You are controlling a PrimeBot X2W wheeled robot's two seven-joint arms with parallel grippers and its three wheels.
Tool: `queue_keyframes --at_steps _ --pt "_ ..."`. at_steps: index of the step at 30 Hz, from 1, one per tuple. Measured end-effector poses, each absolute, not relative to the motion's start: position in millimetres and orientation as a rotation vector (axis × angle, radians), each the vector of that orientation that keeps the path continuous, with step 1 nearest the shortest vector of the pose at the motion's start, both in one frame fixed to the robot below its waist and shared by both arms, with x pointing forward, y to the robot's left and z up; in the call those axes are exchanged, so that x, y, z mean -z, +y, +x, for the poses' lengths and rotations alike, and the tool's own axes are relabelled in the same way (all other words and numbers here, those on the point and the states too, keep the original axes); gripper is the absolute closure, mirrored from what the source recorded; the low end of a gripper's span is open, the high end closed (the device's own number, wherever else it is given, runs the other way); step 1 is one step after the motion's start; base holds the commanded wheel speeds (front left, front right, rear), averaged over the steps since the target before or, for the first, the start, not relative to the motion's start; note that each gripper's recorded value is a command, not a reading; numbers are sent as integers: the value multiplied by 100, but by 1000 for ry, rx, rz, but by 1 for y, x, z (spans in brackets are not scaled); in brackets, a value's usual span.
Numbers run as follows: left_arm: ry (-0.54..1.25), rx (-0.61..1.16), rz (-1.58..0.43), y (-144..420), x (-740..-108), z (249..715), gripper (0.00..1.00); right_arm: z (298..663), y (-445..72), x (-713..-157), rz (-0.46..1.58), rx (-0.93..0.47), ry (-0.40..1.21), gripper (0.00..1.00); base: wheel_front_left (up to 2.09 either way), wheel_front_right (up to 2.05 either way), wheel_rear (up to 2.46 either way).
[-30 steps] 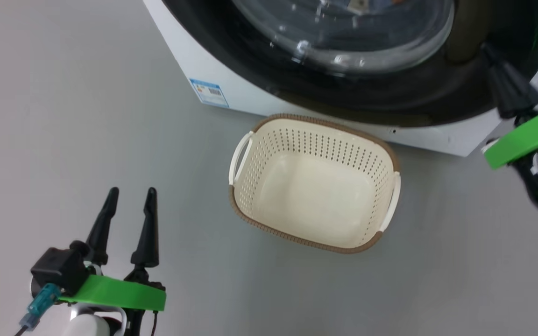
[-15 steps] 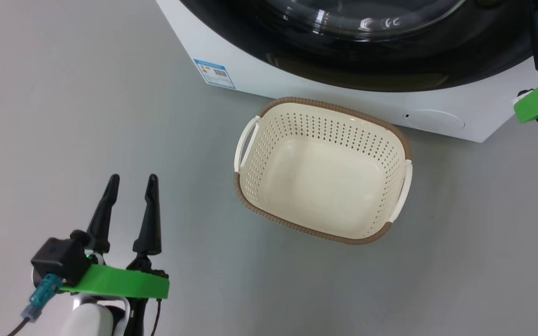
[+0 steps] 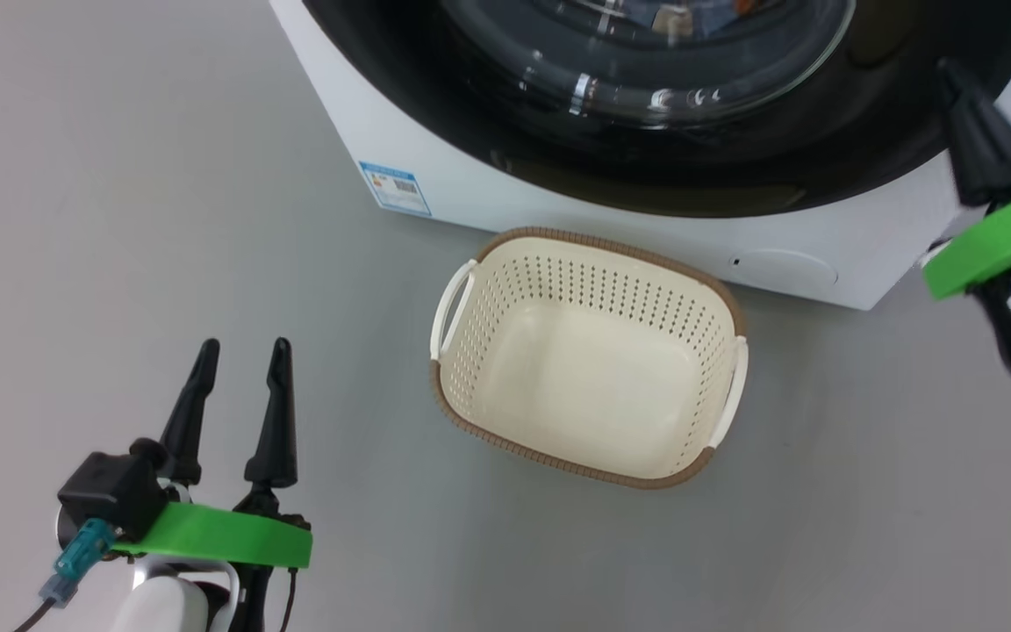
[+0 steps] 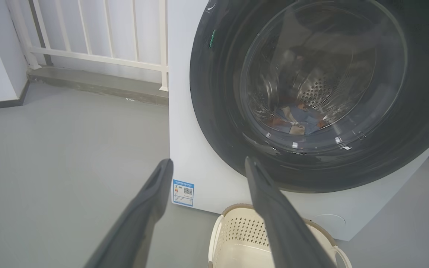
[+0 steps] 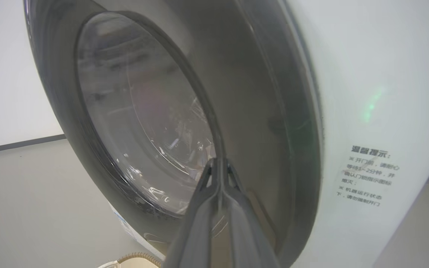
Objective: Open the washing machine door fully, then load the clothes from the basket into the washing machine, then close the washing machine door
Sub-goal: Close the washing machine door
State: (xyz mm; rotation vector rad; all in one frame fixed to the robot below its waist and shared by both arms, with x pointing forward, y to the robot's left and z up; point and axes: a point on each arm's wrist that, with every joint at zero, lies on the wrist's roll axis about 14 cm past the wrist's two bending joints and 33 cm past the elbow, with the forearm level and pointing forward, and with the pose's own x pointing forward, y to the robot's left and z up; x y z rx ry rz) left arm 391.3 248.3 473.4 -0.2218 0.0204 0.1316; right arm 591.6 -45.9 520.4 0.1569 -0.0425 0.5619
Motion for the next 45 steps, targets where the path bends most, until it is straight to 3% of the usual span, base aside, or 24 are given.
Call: queue_keyframes --at_steps 16,31,45 --pt "-30 -59 -233 237 -494 372 0 503 -57 -542 188 -563 -63 0 0 0 0" --pt "-71 119 -290 178 -511 386 0 435 -144 -549 220 -341 -102 0 0 0 0" --pt "-92 229 -336 139 -526 396 0 395 -202 -544 223 -160 -127 0 0 0 0"
